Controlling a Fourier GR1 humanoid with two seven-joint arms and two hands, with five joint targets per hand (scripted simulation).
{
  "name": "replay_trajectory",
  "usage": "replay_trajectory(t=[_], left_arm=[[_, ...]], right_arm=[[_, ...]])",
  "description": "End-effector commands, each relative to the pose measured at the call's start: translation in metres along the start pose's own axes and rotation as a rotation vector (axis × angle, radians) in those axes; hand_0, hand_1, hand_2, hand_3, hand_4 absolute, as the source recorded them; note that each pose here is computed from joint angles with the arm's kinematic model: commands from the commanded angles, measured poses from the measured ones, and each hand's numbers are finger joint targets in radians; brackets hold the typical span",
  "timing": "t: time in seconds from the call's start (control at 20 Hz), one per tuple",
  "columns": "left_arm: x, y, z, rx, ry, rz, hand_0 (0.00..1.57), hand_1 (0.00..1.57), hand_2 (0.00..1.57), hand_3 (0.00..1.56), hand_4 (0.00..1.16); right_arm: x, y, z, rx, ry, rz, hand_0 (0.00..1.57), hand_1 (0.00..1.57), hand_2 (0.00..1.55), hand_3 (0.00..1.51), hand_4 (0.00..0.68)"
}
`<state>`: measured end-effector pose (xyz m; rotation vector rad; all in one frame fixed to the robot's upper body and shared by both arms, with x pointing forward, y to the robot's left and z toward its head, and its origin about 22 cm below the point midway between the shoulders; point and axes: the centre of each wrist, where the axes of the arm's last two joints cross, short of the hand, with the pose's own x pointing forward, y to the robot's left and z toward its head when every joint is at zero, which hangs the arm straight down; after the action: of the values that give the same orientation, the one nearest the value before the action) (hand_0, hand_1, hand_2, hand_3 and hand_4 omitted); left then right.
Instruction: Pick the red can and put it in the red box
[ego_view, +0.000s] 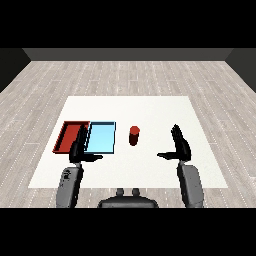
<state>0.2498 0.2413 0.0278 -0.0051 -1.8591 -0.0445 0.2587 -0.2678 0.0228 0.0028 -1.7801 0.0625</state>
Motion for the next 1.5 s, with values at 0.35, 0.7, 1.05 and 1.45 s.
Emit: replay_trajectory(t=[0.35, 0.7, 1.05, 1.45], left_arm=[[0.003, 0.012, 0.0162, 0.01, -0.189, 0.056, 0.0, 0.0, 0.0, 0.0, 0.0], [-0.018, -0.005, 0.0275, 0.022, -0.213, 0.054, 0.0, 0.0, 0.0, 0.0, 0.0], [-0.003, -0.007, 0.0179, 0.007, -0.185, 0.1, 0.0, 0.0, 0.0, 0.0, 0.0], [-0.027, 0.019, 0.0153, 0.02, -0.216, 0.082, 0.0, 0.0, 0.0, 0.0, 0.0]], right_arm=[[-0.003, -0.016, -0.002, 0.021, -0.167, -0.039, 0.0, 0.0, 0.0, 0.0, 0.0], [-0.018, -0.011, -0.005, 0.039, -0.133, -0.077, 0.0, 0.0, 0.0, 0.0, 0.0], [-0.024, -0.016, -0.024, 0.047, -0.1, -0.089, 0.0, 0.0, 0.0, 0.0, 0.0], [-0.033, 0.036, -0.061, 0.063, -0.068, -0.093, 0.0, 0.0, 0.0, 0.0, 0.0]])
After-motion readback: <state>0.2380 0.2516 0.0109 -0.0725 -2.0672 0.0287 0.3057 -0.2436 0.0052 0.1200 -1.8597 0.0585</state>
